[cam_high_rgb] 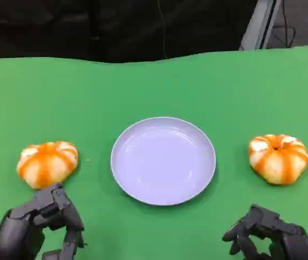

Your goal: Grasp the bread from the table and place it into the plate.

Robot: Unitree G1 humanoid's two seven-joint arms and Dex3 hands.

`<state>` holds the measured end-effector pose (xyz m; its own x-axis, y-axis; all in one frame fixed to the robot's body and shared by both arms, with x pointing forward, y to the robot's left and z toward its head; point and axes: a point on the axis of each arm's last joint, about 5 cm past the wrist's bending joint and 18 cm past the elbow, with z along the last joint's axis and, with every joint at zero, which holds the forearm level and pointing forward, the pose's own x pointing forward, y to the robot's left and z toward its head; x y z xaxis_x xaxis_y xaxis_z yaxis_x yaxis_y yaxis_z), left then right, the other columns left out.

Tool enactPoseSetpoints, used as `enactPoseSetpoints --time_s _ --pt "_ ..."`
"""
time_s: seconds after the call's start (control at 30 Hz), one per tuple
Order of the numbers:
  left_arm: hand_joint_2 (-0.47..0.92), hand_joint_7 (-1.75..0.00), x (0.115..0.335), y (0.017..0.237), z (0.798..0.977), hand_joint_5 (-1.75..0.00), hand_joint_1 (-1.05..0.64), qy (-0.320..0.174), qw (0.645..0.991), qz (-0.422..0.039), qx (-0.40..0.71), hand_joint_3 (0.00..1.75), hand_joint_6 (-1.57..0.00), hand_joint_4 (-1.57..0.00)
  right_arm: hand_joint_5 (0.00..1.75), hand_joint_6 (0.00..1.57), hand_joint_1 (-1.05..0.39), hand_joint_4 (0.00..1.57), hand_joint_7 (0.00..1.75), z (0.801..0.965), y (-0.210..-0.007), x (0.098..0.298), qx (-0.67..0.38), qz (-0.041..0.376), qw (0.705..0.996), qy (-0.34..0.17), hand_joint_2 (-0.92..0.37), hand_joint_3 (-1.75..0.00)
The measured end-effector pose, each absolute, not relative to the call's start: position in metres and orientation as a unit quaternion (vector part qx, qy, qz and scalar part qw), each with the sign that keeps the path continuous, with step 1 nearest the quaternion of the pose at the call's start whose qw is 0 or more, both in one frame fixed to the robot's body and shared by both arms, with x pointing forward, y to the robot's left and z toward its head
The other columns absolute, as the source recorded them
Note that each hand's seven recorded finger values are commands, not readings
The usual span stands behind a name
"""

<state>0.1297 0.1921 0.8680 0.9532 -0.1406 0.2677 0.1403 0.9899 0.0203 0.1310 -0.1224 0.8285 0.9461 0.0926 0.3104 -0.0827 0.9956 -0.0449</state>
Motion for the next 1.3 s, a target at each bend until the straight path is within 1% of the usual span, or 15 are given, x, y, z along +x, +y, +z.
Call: enactPoseSetpoints --time_s 0.2,0.53,0.57,0.63,0.8,0.83,0.87,0.9,0.93,1.0,1.07,1.1,1.17,1.23,1.3 --pt "0.43 -1.61 0.13 0.192 0.868 -1.75 0.02 -0.136 0.988 -0.071 0.0 1.39 -0.74 -0.82 1.57 0.89 -0.69 0.83 1.23 0.829 -0.122 0.131 -0.016 0.044 0.986 -0.158 -0.91 -0.46" --pt "0.44 -1.6 0.13 0.192 0.868 -1.75 0.01 -0.136 0.988 -0.072 0.0 1.38 -0.74 -0.81 1.57 0.89 -0.69 0.83 1.23 0.828 -0.122 0.131 -0.015 0.045 0.986 -0.158 -0.92 -0.46" --pt "0.45 -1.57 0.13 0.192 0.868 -1.73 0.02 -0.135 0.988 -0.072 0.0 1.36 -0.73 -0.8 1.57 0.89 -0.69 0.83 1.23 0.828 -0.122 0.131 -0.015 0.045 0.986 -0.158 -0.92 -0.46" --pt "0.53 -1.43 0.13 0.192 0.869 -1.66 0.04 -0.133 0.988 -0.072 0.0 1.26 -0.74 -0.78 1.57 0.89 -0.69 0.84 1.23 0.828 -0.122 0.131 -0.015 0.045 0.986 -0.158 -0.92 -0.46" --pt "0.56 -1.38 0.131 0.194 0.869 -1.64 0.05 -0.124 0.989 -0.081 0.001 1.22 -0.74 -0.77 1.57 0.89 -0.69 0.84 1.23 0.828 -0.122 0.131 -0.015 0.045 0.986 -0.158 -0.92 -0.46" --pt "0.63 -1.05 0.131 0.194 0.869 -1.32 0.01 -0.124 0.989 -0.081 0.001 0.97 -0.67 -0.7 1.57 0.89 -0.69 0.84 1.23 0.828 -0.122 0.131 -0.015 0.045 0.986 -0.158 -0.92 -0.46" --pt "0.75 -0.64 0.131 0.194 0.87 -1.03 -0.02 -0.121 0.989 -0.086 0.013 0.67 -0.72 -0.7 1.57 0.89 -0.69 0.84 1.23 0.828 -0.122 0.131 -0.014 0.045 0.986 -0.158 -0.91 -0.46" --pt "0.81 -0.44 0.132 0.196 0.872 -0.92 -0.03 -0.113 0.988 -0.095 0.038 0.53 -0.78 -0.71 1.57 0.89 -0.7 0.84 1.23 0.828 -0.122 0.131 -0.014 0.045 0.986 -0.158 -0.91 -0.46" --pt "0.87 -0.26 0.133 0.199 0.875 -0.82 -0.07 -0.105 0.987 -0.102 0.065 0.37 -0.79 -0.68 1.57 0.89 -0.7 0.84 1.23 0.828 -0.122 0.131 -0.014 0.045 0.986 -0.158 -0.91 -0.46" --pt "0.91 -0.15 0.136 0.203 0.878 -0.77 -0.1 -0.096 0.983 -0.112 0.113 0.27 -0.8 -0.67 1.57 0.89 -0.7 0.84 1.22 0.828 -0.122 0.131 -0.014 0.045 0.986 -0.157 -0.91 -0.46" --pt "0.92 -0.13 0.138 0.206 0.881 -0.75 -0.1 -0.094 0.979 -0.117 0.137 0.24 -0.8 -0.67 1.57 0.89 -0.7 0.84 1.22 0.828 -0.122 0.131 -0.014 0.046 0.986 -0.157 -0.91 -0.46" --pt "0.92 -0.05 0.139 0.206 0.882 -0.58 -0.28 -0.094 0.978 -0.117 0.143 0.17 -0.66 -0.55 1.56 0.89 -0.69 0.84 1.22 0.828 -0.122 0.131 -0.014 0.047 0.986 -0.157 -0.92 -0.46" --pt "0.92 -0.01 0.144 0.208 0.885 -0.43 -0.42 -0.087 0.972 -0.127 0.18 0.12 -0.55 -0.46 1.56 0.89 -0.69 0.84 1.22 0.828 -0.122 0.13 -0.014 0.047 0.986 -0.157 -0.91 -0.47" --pt "0.92 0.0 0.153 0.213 0.891 -0.37 -0.49 -0.079 0.959 -0.138 0.234 0.13 -0.5 -0.41 1.56 0.89 -0.69 0.84 1.22 0.829 -0.122 0.131 -0.013 0.047 0.986 -0.157 -0.91 -0.48" --pt "0.92 0.0 0.162 0.216 0.899 -0.34 -0.51 -0.084 0.95 -0.139 0.268 0.13 -0.49 -0.4 1.56 0.89 -0.69 0.84 1.22 0.829 -0.121 0.131 -0.013 0.047 0.986 -0.158 -0.91 -0.49"
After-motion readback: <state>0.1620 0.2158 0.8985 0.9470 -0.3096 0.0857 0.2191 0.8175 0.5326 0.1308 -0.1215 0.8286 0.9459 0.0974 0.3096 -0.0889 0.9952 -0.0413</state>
